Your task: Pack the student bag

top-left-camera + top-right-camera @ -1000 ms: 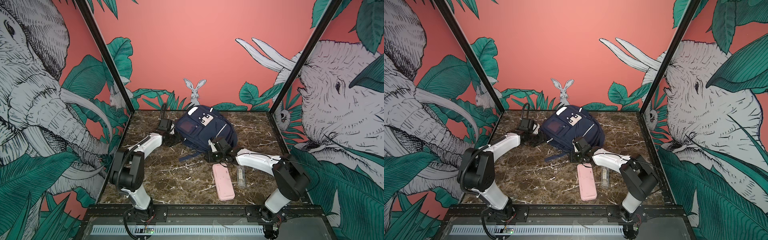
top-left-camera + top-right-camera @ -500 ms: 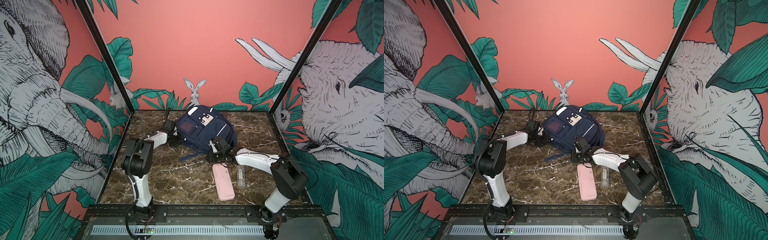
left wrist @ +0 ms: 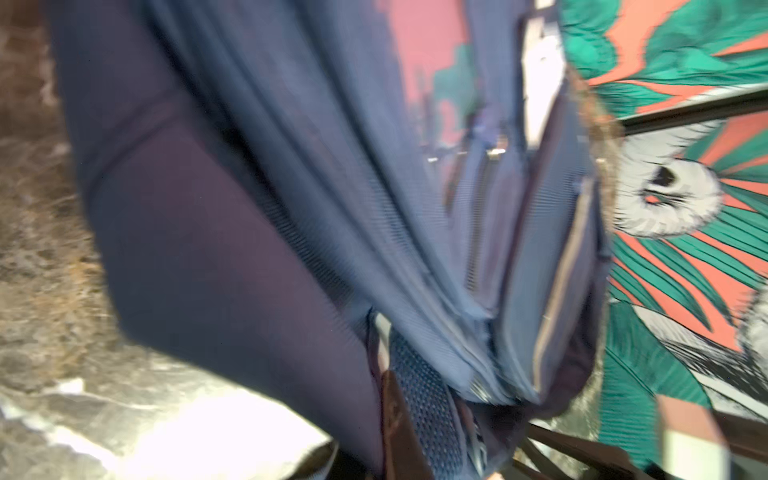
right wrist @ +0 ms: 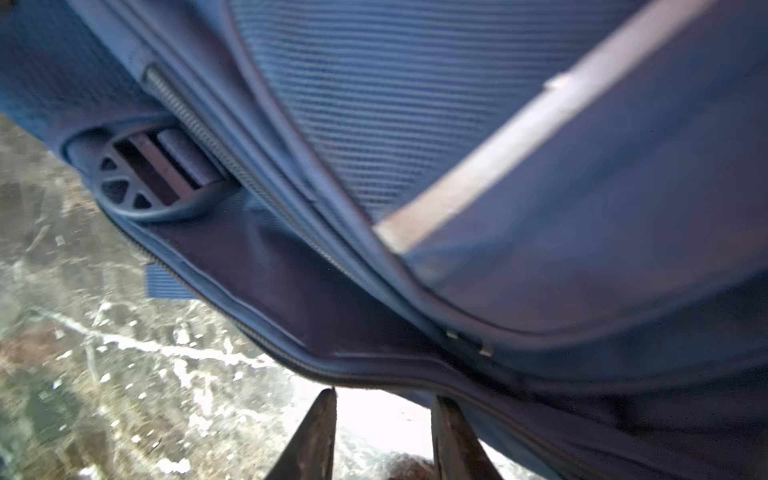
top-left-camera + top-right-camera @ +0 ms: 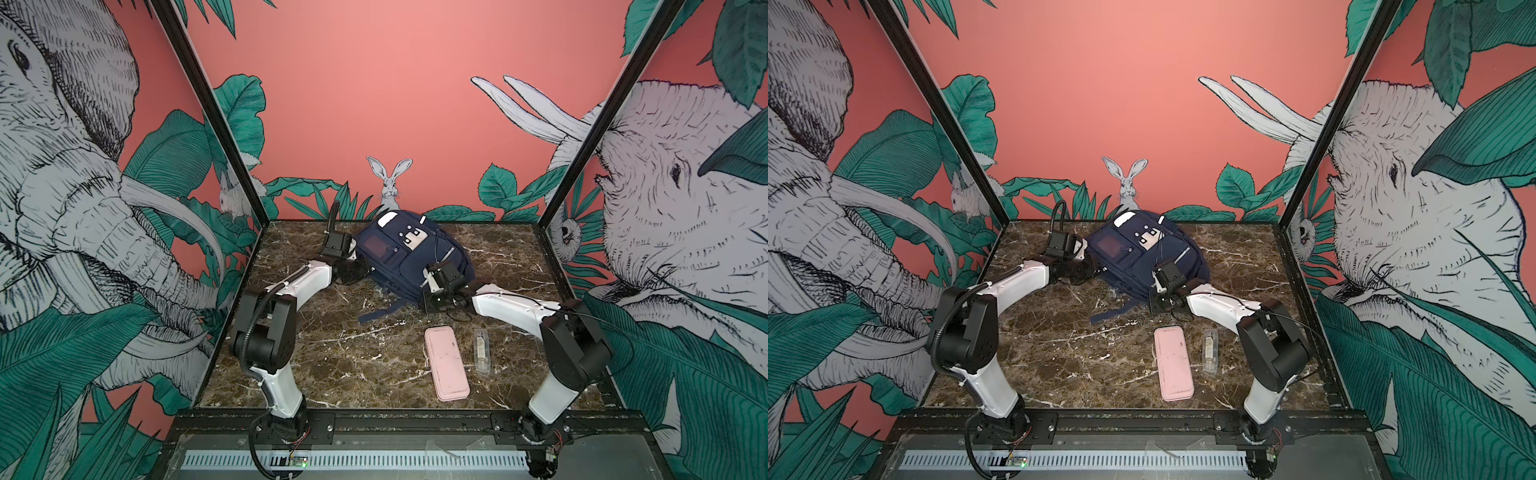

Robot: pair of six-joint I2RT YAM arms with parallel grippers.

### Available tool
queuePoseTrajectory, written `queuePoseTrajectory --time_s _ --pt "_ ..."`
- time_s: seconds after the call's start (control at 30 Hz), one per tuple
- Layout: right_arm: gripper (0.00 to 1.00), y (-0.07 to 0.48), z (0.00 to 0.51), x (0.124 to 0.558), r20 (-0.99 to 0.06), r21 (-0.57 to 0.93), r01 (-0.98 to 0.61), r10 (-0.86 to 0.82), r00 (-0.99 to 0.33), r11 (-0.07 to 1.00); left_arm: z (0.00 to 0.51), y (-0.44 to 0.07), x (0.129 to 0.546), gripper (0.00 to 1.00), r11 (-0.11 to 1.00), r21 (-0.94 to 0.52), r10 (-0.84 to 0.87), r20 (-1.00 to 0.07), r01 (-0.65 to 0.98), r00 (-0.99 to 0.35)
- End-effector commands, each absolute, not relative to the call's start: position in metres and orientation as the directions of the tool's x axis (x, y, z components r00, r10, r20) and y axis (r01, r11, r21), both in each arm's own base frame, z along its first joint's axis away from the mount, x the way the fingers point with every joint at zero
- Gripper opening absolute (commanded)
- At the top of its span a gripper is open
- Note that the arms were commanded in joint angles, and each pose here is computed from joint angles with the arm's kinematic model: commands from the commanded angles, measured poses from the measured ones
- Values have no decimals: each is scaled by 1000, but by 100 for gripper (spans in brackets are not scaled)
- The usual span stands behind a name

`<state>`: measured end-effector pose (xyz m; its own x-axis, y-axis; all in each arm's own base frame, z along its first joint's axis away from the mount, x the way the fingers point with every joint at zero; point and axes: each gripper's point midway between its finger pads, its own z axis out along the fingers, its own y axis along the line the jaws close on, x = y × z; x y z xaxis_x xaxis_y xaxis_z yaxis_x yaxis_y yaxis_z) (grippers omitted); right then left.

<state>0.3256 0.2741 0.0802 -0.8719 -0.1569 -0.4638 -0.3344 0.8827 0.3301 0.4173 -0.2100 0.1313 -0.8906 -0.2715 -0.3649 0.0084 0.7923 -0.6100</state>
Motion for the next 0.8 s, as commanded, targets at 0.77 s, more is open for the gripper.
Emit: queuePoseTrajectory --time_s 0.77 --pt "38 351 132 356 -606 334 -429 -158 -780 839 232 -257 400 0 733 -646 -205 -510 214 -835"
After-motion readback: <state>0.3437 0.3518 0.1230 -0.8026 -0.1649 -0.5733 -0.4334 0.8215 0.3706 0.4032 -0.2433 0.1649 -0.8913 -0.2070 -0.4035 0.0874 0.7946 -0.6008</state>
